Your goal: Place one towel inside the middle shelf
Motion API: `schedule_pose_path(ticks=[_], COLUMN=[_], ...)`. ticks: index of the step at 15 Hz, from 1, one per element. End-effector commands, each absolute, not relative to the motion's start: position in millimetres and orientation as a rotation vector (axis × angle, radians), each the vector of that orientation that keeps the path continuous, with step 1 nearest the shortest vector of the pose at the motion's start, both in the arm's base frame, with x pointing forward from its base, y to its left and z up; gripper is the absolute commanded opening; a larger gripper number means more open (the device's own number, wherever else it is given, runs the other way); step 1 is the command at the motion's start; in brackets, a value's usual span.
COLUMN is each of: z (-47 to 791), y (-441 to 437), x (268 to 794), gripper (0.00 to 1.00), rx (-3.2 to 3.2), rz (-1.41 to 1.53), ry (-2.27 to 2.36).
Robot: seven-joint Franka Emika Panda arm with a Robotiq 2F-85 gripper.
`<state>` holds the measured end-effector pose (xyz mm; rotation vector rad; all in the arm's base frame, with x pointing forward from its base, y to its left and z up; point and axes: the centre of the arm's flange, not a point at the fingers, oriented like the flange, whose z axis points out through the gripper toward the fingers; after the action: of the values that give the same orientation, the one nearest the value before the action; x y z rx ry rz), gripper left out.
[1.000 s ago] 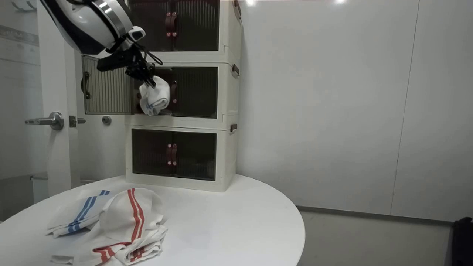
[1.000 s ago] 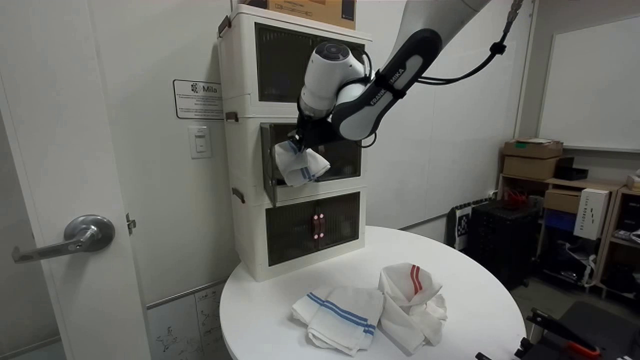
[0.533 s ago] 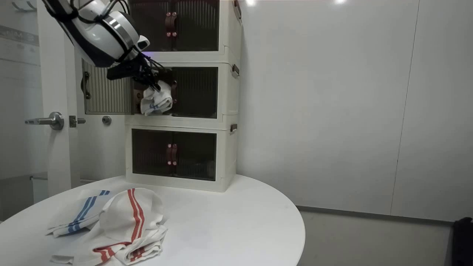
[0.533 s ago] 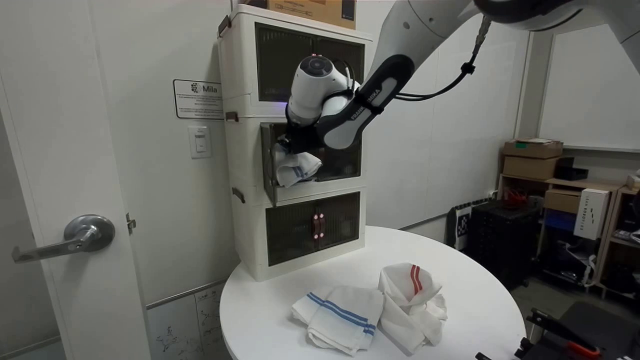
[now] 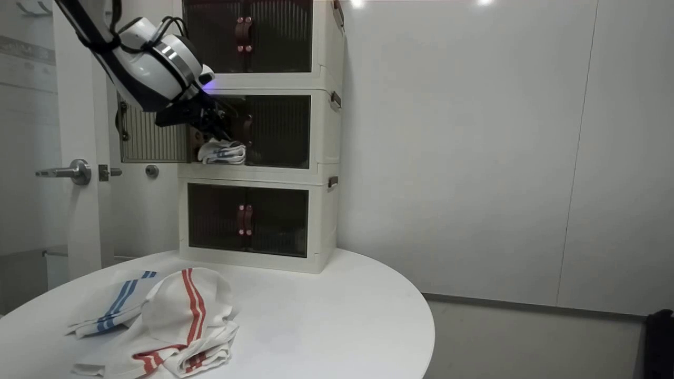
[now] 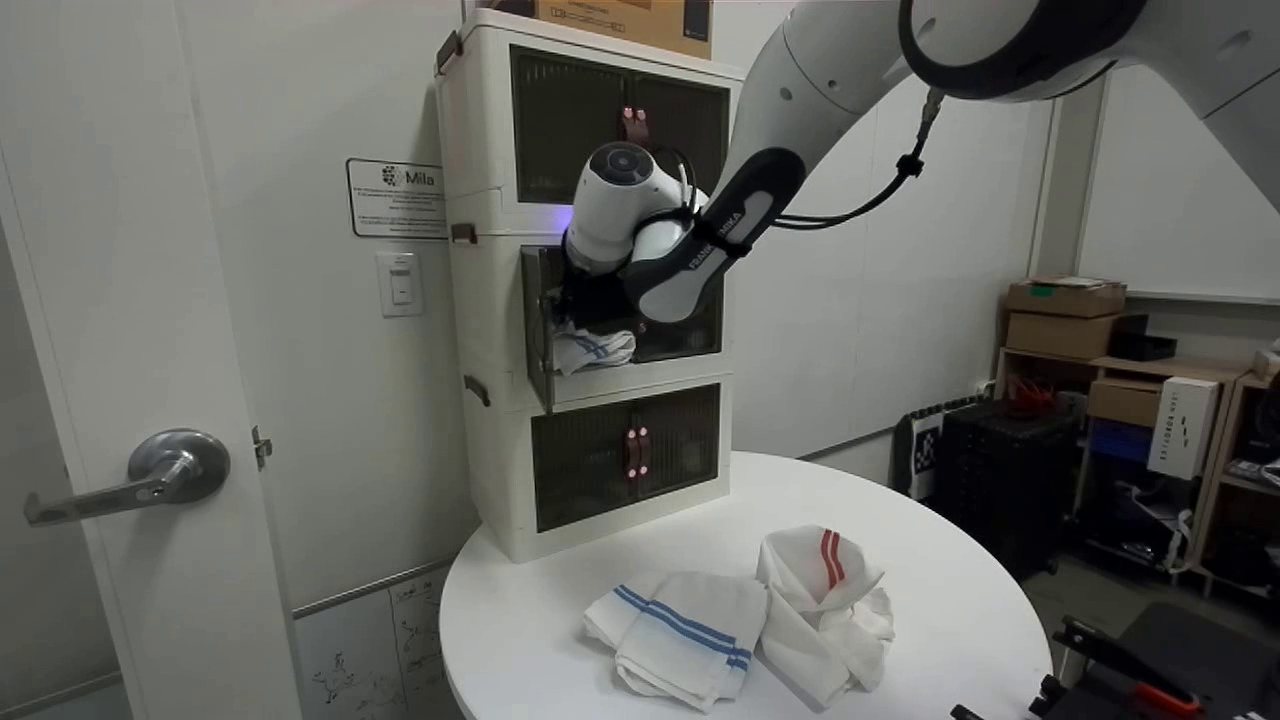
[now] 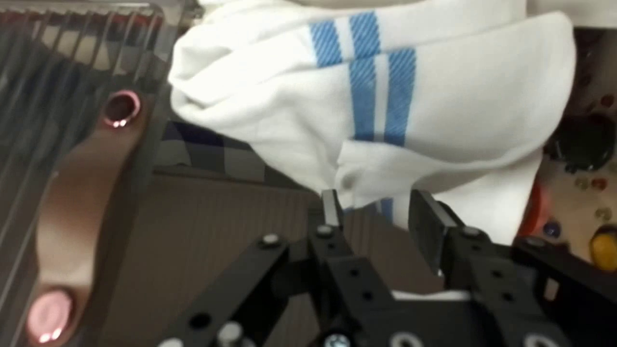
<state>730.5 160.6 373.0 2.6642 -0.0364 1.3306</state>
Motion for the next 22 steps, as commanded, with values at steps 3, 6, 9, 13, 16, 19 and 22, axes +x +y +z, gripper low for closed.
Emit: schedule_pose_path(ticks=[3,6,9,13,16,19,22], z=[286,241,219,206,205,224,242], y=[173,175,176,168,163,162,159], x=[651,615,577,545,529,524,532], gripper=[0.89,1.00,1.00,1.00,1.00,1.00,1.00], rx=[2.899,3.000,3.008,2.985,2.984,2.957,2.924], rz=[1.162,0.914,0.673,0.313,0.069,0.100,0.260], ry=[0.204,0.263,0.287,0.284,0.318,0.326,0.280])
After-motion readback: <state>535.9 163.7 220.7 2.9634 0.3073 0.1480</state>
